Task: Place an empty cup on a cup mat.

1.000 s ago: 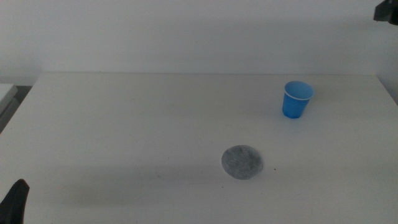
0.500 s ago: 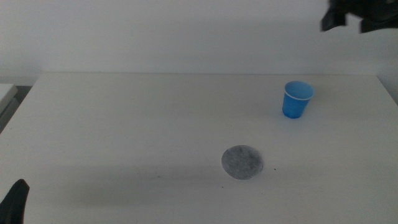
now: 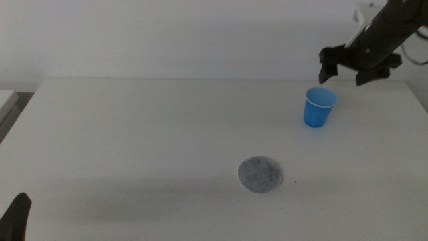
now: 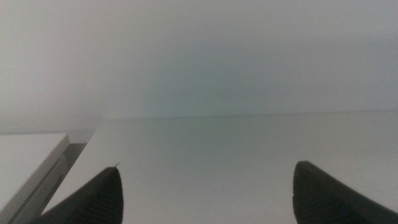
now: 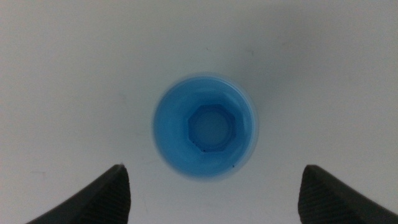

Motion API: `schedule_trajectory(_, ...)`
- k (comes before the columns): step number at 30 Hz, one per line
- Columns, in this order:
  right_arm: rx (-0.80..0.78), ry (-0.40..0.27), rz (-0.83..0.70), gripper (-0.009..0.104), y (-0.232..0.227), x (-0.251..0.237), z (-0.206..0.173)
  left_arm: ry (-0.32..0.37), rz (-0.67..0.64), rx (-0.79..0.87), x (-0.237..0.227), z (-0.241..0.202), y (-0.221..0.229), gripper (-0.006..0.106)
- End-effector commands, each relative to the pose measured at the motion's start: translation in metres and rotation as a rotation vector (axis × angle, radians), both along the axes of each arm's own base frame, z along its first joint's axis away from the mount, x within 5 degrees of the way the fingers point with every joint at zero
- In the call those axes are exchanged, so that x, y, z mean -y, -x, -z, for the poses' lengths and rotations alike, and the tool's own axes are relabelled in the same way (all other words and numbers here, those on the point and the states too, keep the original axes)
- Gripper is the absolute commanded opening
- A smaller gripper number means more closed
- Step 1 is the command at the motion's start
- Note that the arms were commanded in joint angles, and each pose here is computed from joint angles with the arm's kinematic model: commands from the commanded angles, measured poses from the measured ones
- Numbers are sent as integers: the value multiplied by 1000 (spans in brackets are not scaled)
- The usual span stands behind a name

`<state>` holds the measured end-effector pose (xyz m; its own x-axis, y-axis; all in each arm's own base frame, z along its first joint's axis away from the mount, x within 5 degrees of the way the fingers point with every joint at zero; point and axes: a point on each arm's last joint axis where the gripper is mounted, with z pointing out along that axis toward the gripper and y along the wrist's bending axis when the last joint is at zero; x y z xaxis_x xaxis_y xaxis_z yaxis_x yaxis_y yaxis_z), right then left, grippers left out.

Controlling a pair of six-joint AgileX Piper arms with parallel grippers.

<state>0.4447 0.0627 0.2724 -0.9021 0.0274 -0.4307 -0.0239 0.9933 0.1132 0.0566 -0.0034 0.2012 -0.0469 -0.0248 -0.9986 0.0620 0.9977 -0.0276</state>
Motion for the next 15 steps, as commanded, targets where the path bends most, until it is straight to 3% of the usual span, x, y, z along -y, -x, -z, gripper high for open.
schedule_trajectory(1, -1, 7, 16, 86, -8, 0, 12, 6, 2, 17, 0, -2, 0, 94)
schedule_trajectory(8, -39, 12, 29, 82, -25, -2, 59, 6, 2, 17, 0, -2, 0, 94)
schedule_trajectory(12, -44, 12, 33, 72, -32, -3, 77, 6, 2, 17, 0, -2, 0, 94)
schedule_trajectory(15, -57, 14, 33, 57, -33, -3, 86, 6, 2, 17, 0, -2, 0, 94)
